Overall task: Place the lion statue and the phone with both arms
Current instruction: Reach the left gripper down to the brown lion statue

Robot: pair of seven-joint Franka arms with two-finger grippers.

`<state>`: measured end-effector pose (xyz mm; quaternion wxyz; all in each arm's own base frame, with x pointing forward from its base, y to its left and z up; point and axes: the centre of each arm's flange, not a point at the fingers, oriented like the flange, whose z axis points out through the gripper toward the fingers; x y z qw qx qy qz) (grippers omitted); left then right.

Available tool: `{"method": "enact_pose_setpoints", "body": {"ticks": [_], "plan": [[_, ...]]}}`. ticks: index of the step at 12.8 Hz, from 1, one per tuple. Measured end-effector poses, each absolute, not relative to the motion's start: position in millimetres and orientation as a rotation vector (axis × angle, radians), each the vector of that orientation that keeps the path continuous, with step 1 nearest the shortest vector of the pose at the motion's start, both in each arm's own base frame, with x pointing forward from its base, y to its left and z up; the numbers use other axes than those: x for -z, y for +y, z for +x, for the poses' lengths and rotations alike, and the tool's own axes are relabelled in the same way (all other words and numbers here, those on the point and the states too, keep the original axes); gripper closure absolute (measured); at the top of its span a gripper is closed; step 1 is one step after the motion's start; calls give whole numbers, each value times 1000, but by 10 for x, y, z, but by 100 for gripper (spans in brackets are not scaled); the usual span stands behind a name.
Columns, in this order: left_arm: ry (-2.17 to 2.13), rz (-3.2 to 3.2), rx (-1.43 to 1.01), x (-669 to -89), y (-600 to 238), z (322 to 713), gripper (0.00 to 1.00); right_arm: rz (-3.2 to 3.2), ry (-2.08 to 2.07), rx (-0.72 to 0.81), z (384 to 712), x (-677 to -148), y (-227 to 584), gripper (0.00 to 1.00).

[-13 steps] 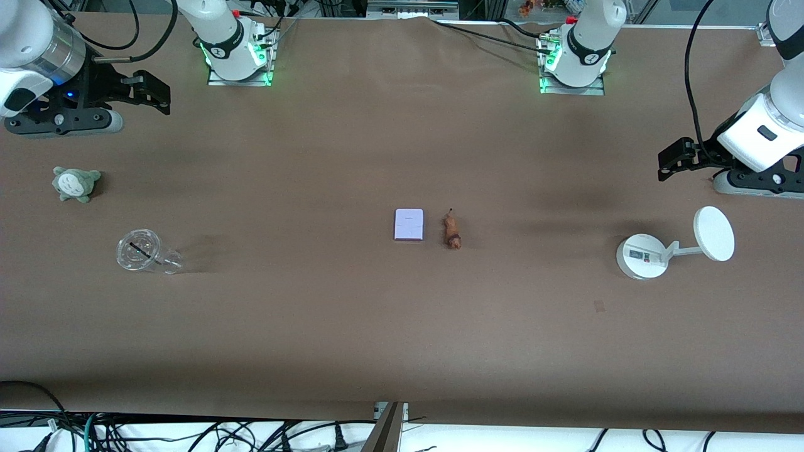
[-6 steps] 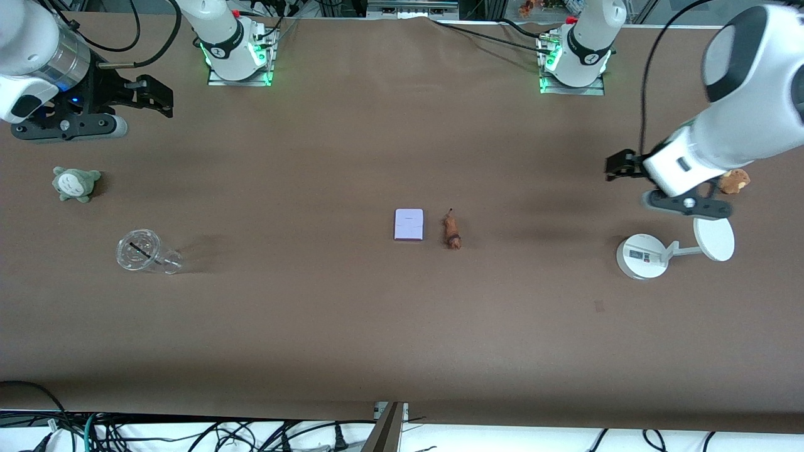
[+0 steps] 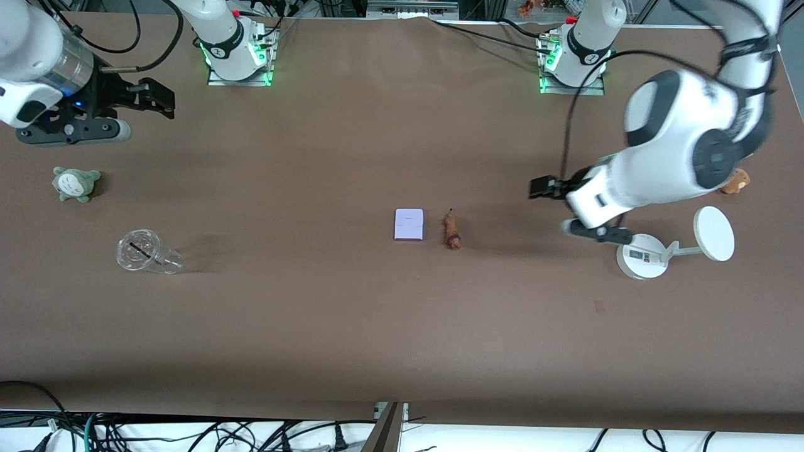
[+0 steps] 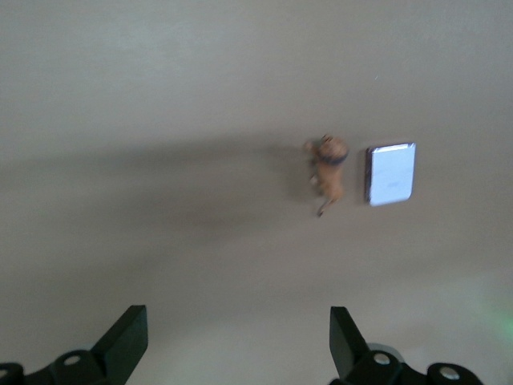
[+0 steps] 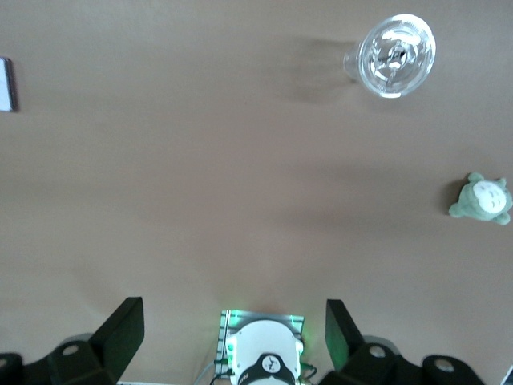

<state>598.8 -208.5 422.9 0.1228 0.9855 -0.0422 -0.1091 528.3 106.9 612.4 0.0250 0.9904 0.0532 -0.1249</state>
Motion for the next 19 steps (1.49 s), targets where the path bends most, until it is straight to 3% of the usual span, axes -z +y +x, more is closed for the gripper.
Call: {"method": "enact_pose_setpoints", "body": {"ticks": [6,14,16,19], "plan": [[-103,3040,227,-3168,-3540,5679,0,3055,158,421,5330,-6025,1049,0],[-101,3082,82,-2210,-3804,5700,0,3055,157,422,5329,-6026,1047,0],[-100,3079,82,-2112,-3808,5698,6,3055,157,423,5328,-6026,1046,0],[-107,3082,94,-2057,-3834,5671,44,3054,157,427,5324,-6024,1045,0]]}}
